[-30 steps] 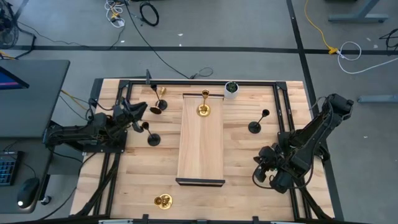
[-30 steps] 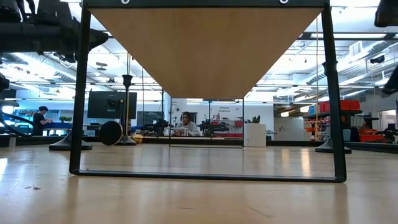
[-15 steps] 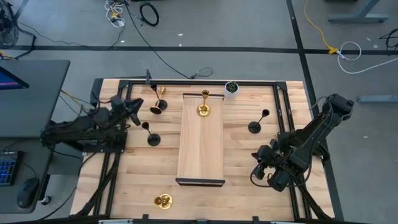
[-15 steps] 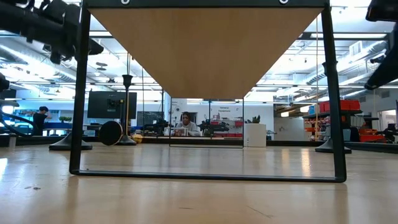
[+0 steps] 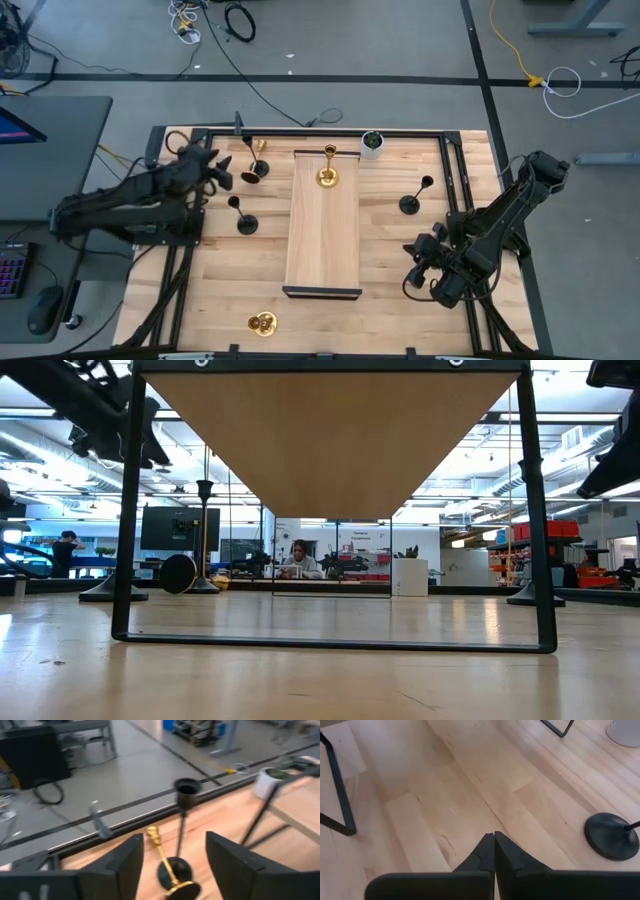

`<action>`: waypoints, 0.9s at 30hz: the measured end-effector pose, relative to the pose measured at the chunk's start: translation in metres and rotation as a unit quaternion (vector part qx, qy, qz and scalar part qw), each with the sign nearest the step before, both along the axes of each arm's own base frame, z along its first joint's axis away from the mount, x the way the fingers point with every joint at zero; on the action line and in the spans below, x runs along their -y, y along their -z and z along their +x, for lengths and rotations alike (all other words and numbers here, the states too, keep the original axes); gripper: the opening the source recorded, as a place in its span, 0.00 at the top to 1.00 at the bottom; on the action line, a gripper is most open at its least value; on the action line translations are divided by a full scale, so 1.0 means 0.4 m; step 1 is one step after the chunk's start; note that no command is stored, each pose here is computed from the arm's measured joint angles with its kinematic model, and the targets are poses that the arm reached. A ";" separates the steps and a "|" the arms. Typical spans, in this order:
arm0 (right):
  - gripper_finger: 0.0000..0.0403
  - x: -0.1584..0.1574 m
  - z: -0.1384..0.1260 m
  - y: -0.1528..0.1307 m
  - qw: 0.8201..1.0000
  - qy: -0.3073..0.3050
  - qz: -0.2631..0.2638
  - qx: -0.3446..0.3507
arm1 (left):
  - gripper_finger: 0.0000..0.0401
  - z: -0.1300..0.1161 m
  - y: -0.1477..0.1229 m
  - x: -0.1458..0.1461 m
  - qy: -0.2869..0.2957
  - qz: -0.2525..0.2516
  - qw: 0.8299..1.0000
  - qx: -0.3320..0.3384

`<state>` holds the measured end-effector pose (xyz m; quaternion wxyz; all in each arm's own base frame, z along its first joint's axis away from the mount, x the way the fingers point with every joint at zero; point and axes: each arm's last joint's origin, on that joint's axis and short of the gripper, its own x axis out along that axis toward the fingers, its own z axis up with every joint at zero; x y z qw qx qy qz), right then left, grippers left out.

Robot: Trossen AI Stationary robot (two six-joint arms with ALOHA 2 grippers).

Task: Pick & Place candle stick holders
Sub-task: Put the top left black candle holder on the shelf

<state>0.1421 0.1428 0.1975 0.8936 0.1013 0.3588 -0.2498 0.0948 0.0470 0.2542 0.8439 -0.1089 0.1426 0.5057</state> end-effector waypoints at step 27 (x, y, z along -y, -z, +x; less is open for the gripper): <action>1.00 -0.003 0.004 -0.002 1.000 -0.009 -0.007 0.011 | 0.37 0.131 0.079 -0.145 0.093 -0.077 0.988 -0.092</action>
